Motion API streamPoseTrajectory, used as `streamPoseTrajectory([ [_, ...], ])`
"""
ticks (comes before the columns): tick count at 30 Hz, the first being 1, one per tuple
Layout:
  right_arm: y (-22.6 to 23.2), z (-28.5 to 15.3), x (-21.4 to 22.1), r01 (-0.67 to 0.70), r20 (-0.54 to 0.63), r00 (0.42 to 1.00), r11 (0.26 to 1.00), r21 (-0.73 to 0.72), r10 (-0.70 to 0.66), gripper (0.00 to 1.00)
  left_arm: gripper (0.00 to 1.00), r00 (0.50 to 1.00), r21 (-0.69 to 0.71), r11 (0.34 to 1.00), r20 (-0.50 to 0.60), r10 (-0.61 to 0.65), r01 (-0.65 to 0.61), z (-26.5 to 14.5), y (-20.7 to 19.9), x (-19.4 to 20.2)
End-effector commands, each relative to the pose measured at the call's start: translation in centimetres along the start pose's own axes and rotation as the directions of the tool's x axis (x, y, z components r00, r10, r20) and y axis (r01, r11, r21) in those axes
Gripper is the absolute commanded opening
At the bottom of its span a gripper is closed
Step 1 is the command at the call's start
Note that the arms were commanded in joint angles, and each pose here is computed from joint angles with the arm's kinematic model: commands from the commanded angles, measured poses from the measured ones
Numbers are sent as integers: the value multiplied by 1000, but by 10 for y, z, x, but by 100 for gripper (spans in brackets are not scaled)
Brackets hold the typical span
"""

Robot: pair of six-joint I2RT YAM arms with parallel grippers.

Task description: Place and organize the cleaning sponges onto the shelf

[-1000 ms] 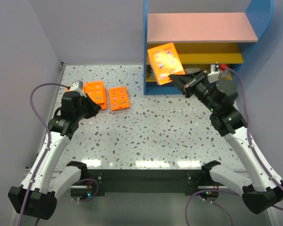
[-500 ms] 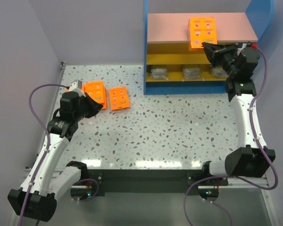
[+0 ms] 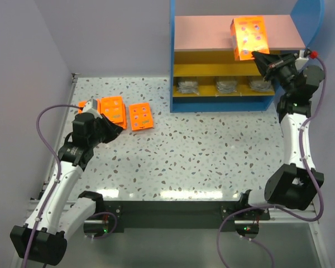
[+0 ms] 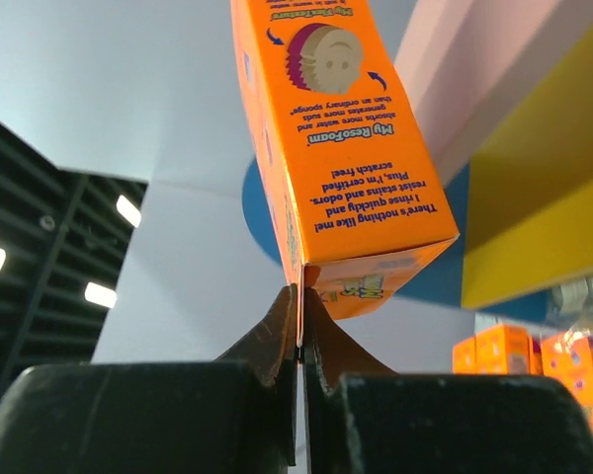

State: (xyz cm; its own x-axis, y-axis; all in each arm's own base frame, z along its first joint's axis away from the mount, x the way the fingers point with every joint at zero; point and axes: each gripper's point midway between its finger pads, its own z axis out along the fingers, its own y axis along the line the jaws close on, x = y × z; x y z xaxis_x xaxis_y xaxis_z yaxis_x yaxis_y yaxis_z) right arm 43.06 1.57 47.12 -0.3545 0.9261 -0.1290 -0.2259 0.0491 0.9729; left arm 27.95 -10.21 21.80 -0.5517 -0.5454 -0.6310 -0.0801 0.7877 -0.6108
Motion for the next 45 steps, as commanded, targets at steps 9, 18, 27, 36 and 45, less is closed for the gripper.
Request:
streamPoseTrajectory([
  [9, -39, -61, 158, 179, -567, 800, 980, -84, -195, 0, 0, 1000, 66, 998, -7, -6, 7, 10, -10, -1],
  [18, -81, -63, 167, 286, -635, 746, 958, 34, -201, 0, 0, 1000, 66, 997, -5, 26, -26, 12, -15, -9],
  [27, -96, -8, 40, 125, -255, 965, 966, 228, -64, 0, 0, 1000, 68, 997, -5, 22, -21, 13, -14, -7],
  [36, -118, 15, -37, -33, 15, 999, 968, 250, 30, 0, 0, 1000, 61, 998, -8, 8, -8, 13, -8, 0],
  [45, -131, 9, -101, -116, 162, 983, 968, 221, 81, 0, 0, 1000, 66, 998, -20, 12, -10, 21, -8, 2],
])
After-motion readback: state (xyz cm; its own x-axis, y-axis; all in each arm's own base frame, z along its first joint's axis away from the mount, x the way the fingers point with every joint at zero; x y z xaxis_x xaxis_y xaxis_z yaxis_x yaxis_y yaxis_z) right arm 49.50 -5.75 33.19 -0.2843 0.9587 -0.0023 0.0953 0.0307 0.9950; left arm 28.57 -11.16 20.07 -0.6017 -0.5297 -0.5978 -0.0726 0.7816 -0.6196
